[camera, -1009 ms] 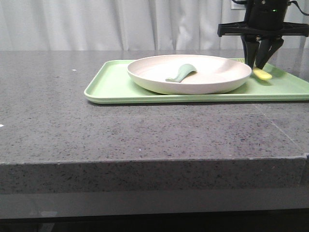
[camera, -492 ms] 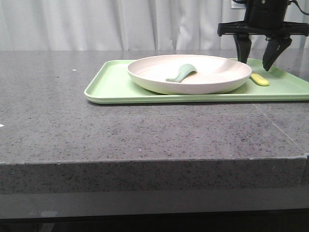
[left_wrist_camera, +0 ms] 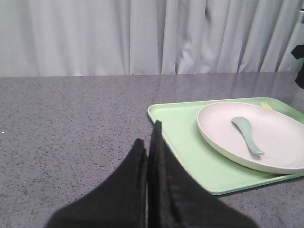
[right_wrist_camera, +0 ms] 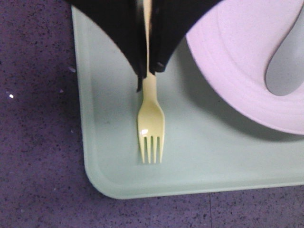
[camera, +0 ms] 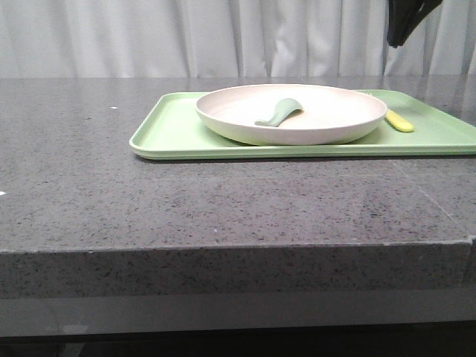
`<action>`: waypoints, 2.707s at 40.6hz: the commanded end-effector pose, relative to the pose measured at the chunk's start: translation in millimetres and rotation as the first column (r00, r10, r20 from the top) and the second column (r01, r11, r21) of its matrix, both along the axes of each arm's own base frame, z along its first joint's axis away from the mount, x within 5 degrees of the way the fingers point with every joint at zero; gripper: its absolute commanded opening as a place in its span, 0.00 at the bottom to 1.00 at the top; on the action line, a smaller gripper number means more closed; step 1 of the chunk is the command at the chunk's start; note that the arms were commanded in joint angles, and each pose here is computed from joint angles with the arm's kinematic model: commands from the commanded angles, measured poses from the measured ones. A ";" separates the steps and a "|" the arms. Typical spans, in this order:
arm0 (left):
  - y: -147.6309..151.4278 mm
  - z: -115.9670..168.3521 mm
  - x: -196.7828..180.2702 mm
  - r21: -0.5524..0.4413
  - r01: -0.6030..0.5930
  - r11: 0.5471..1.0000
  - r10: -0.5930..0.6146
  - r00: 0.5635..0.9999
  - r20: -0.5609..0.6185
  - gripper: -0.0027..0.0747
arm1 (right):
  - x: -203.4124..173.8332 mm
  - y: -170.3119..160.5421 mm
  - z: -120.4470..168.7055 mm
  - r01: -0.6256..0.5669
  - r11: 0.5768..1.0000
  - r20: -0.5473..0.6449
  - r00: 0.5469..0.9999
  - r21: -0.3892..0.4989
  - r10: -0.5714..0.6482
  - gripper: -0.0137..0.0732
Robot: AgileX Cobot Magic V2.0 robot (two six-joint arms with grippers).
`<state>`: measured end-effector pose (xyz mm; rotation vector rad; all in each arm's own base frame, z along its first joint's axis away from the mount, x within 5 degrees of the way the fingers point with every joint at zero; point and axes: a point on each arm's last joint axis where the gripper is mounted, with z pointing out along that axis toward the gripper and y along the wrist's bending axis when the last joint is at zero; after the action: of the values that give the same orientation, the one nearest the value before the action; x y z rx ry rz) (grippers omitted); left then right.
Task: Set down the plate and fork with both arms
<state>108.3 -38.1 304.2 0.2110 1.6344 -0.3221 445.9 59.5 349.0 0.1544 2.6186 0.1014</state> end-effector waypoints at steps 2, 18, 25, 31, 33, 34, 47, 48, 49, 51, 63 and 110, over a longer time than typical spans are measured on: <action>1.3 16.4 0.1 -0.048 -0.012 0.999 0.016 0.995 0.095 0.01 | -25.2 -7.9 39.1 0.005 1.000 0.026 1.000 -0.016 -0.004 0.10; 1.3 16.4 0.1 -0.048 -0.012 0.999 0.016 0.995 0.095 0.01 | -42.5 -8.2 63.9 -0.020 1.000 0.080 0.997 0.003 0.019 0.09; 1.3 16.4 0.1 -0.048 -0.012 0.999 0.016 0.995 0.095 0.01 | -59.0 -9.6 79.5 -0.030 1.000 0.108 0.994 0.009 0.028 0.09; 1.3 16.4 0.1 -0.048 -0.012 0.999 0.016 0.995 0.095 0.01 | -79.3 -12.3 89.6 -0.032 0.999 0.117 0.993 0.008 0.031 0.09; 1.3 16.4 0.1 -0.048 -0.012 0.999 0.016 0.995 0.095 0.01 | -86.4 -13.2 91.3 -0.036 0.999 0.114 0.993 0.005 0.035 0.09; 1.3 16.4 0.1 -0.048 -0.012 0.999 0.016 0.995 0.095 0.01 | -89.3 -13.6 90.7 -0.038 0.999 0.109 0.993 0.003 0.037 0.09; 1.3 16.4 0.1 -0.048 -0.012 0.999 0.016 0.995 0.095 0.01 | -138.6 -20.1 92.3 -0.063 0.998 0.081 0.995 -0.018 0.064 0.09; 1.3 16.4 0.1 -0.048 -0.012 0.999 0.016 0.995 0.095 0.01 | -143.3 -20.7 89.9 -0.063 0.998 0.073 0.995 -0.019 0.064 0.09; 1.3 16.4 0.1 -0.048 -0.012 0.999 0.016 0.995 0.095 0.01 | -148.4 -21.4 89.1 -0.063 0.998 0.072 0.995 -0.019 0.064 0.09; 1.3 16.4 0.1 -0.048 -0.012 0.999 0.016 0.995 0.095 0.01 | -156.4 -22.5 88.1 -0.063 0.998 0.082 0.995 -0.018 0.065 0.09; 1.3 16.4 0.1 -0.048 -0.012 0.999 0.016 0.995 0.095 0.01 | -228.8 -31.7 70.0 -0.098 0.994 0.233 0.967 -0.040 0.105 0.09; 1.3 16.4 0.1 -0.048 -0.012 0.999 0.016 0.995 0.095 0.01 | -390.8 -54.0 -37.5 -0.076 0.986 0.836 0.523 -0.146 0.164 0.09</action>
<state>108.3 -38.1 304.2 0.2110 1.6344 -0.3221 54.6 6.0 295.2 -0.0968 1.7306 0.0943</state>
